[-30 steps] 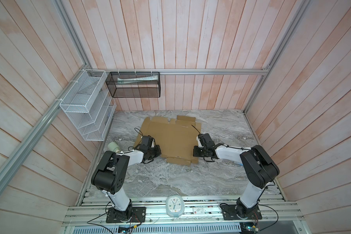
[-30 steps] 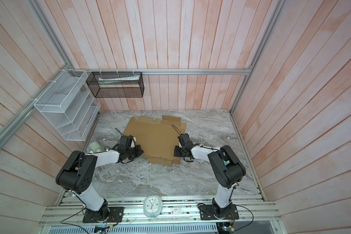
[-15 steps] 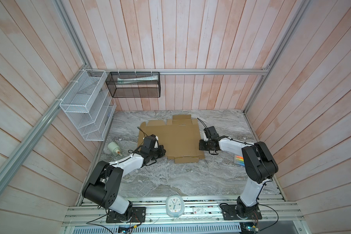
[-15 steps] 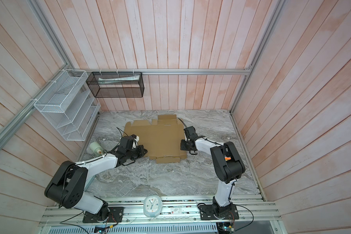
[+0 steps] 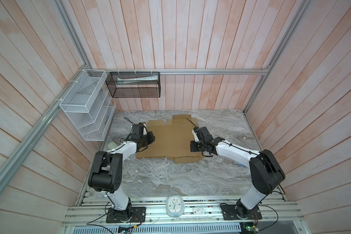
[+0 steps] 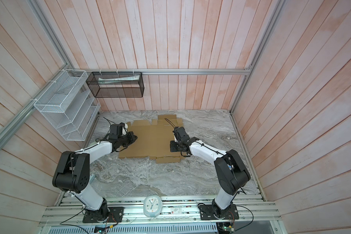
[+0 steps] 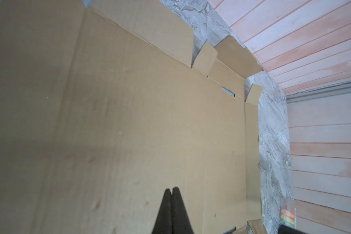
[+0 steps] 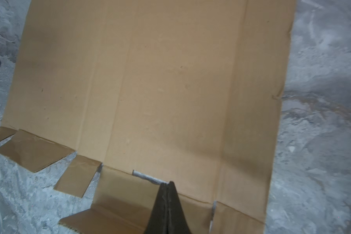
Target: Fold the paper box
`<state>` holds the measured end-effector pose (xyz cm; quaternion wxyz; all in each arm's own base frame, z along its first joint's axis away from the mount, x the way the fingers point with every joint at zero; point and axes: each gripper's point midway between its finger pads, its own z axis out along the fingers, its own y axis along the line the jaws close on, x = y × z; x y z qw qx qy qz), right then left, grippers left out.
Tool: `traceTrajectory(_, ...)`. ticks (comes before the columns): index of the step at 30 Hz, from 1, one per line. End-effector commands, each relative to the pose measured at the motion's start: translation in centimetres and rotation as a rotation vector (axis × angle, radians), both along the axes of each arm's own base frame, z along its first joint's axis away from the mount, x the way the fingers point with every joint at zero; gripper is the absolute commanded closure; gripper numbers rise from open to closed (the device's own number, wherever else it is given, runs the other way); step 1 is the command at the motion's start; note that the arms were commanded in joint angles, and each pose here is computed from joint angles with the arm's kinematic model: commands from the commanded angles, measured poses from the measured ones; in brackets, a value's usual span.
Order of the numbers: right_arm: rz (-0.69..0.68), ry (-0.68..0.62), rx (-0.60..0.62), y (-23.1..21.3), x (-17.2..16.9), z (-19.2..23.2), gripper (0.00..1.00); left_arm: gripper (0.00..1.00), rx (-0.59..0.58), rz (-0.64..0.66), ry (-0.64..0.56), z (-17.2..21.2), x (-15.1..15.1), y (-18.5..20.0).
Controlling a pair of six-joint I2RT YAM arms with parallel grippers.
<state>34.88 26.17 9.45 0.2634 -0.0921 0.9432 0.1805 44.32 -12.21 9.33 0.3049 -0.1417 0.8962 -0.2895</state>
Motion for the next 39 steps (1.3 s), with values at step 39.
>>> traceTrajectory(39,-0.071,0.172,-0.047,-3.7,4.8,-9.1,0.97,1.00,0.018,-0.130,0.195,-7.6,-12.8,-8.8)
